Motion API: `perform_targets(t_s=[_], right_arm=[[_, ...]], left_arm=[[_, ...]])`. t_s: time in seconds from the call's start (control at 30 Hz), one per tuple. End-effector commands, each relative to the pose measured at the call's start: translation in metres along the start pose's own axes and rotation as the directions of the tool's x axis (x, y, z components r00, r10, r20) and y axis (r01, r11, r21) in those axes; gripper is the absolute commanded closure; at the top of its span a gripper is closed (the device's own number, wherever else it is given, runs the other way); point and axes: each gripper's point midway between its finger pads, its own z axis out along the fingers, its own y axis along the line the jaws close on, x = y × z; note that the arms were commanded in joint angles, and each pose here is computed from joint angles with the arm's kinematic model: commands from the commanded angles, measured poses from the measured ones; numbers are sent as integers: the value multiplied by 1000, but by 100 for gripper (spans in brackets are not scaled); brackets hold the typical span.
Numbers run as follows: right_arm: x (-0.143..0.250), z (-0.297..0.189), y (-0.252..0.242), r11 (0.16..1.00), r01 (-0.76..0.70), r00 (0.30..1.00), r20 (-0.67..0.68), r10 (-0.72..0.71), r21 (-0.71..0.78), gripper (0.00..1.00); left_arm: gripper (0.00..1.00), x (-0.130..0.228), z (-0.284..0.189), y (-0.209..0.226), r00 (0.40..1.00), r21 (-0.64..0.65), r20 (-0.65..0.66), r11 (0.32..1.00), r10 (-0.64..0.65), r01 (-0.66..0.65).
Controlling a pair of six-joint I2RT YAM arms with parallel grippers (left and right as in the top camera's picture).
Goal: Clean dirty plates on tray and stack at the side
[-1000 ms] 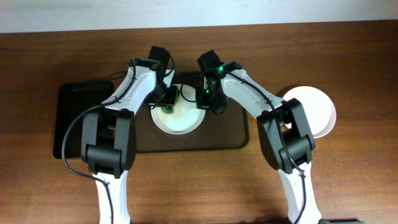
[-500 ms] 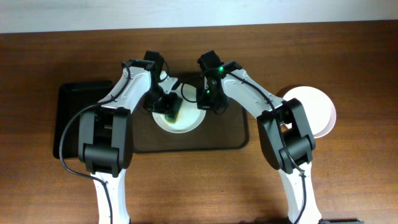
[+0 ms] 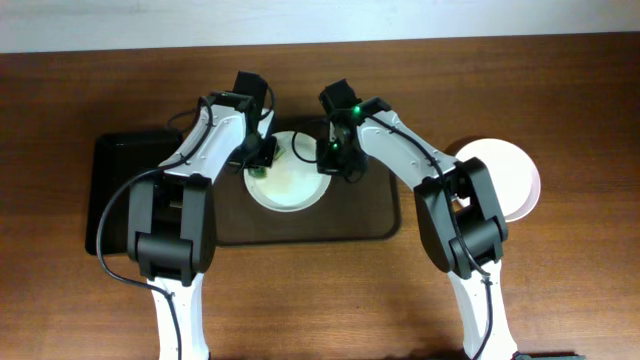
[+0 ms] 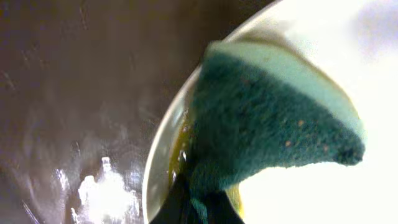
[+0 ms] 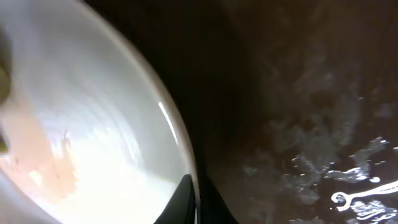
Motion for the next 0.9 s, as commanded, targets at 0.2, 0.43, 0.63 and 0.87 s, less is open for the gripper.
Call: perform_targets(t_s=[0.2,0.43,0.63,0.87], right_arm=[[14,10,-27,996,13,999,-54,-8,88,96],[1,-32,-44,984,0,999,38,-7,180,96],[-4,-104,-69,919,11,984,159,-80,394,96],[43,-98,-30,884,288,955,-41,-294,368,96]], left_arm=[[99,-5,-38,-27,999,332,-42,943,4,10],[99,-41,-100,-9,996,337,88,942,-28,-3],[99,-39,-95,-2,997,301,77,953,-30,5],[99,-40,-95,-2,996,301,83,954,-30,4]])
